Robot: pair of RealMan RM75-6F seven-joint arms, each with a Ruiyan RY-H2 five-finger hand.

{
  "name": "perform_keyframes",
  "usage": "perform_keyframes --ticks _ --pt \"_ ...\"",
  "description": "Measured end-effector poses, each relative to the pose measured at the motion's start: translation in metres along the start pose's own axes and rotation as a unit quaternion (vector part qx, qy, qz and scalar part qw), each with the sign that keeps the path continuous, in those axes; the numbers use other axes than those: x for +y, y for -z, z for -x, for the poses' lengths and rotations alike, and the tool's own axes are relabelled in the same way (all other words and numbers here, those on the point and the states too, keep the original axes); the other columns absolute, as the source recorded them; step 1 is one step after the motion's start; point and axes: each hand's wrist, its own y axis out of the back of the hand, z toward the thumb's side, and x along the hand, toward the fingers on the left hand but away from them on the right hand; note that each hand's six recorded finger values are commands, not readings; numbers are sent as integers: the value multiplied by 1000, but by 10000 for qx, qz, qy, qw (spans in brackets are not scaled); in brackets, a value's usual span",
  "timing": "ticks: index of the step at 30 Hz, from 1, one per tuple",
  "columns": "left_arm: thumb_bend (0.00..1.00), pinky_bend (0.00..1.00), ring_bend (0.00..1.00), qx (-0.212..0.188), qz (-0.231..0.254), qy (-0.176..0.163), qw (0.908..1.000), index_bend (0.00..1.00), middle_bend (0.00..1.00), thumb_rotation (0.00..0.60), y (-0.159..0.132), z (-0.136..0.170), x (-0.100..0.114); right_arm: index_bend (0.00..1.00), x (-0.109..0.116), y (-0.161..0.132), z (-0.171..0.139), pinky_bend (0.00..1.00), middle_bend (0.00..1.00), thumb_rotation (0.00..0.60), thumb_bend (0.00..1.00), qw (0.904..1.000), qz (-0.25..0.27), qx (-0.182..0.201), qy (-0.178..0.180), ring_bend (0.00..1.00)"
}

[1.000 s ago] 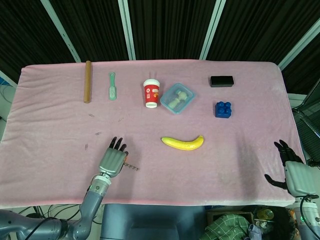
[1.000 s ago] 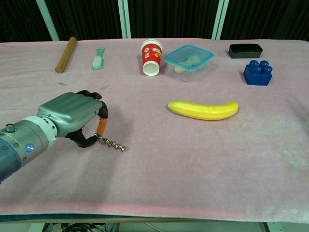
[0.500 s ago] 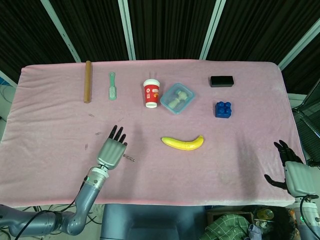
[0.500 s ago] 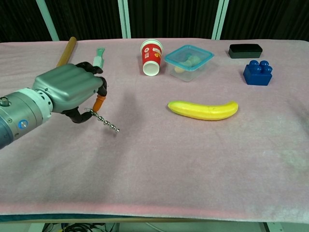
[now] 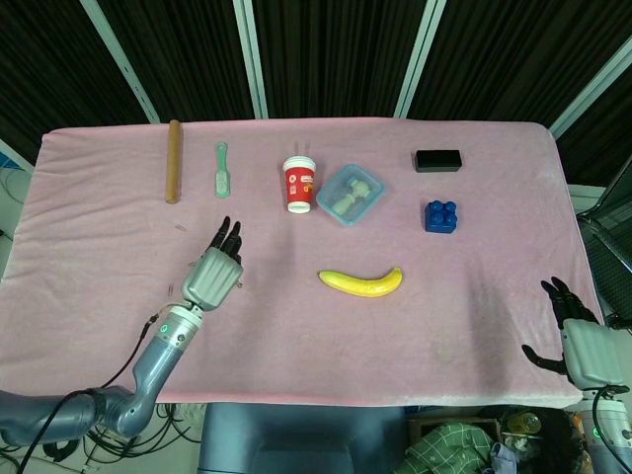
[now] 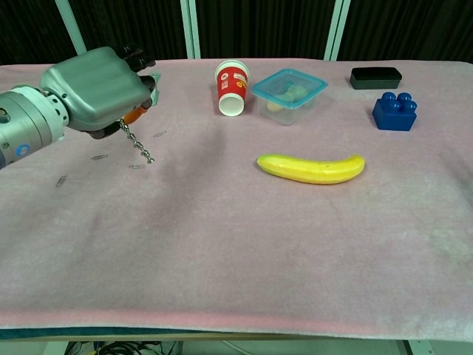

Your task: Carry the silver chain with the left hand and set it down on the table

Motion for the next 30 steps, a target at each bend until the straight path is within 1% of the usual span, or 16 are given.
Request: perform_keyframes --ticks 2,5,12,17,20,30 --pt "427 0 0 -22 -300 -80 9995 569 234 600 3 -5 -2 0 0 0 0 212 0 600 116 10000 3 -3 1 92" --pt "427 0 0 -54 -598 -151 9981 570 234 600 5 -11 -5 0 0 0 0 212 0 600 117 10000 4 -3 3 92" --pt "427 0 0 -250 -972 -256 9946 576 234 600 -2 -22 -9 0 1 0 0 212 0 600 116 10000 16 -13 16 92" --pt "426 0 0 -436 -1307 -291 9900 577 234 600 -9 -23 -15 0 1 1 1 212 0 600 116 10000 23 -17 8 92" --pt "427 0 0 -480 -1409 -287 9884 576 234 600 -10 -24 -19 0 1 1 0 212 0 600 116 10000 24 -13 15 92" --pt "427 0 0 -558 -1505 -255 9867 576 233 600 -15 -23 -27 0 1 1 0 212 0 600 116 10000 24 -20 22 92"
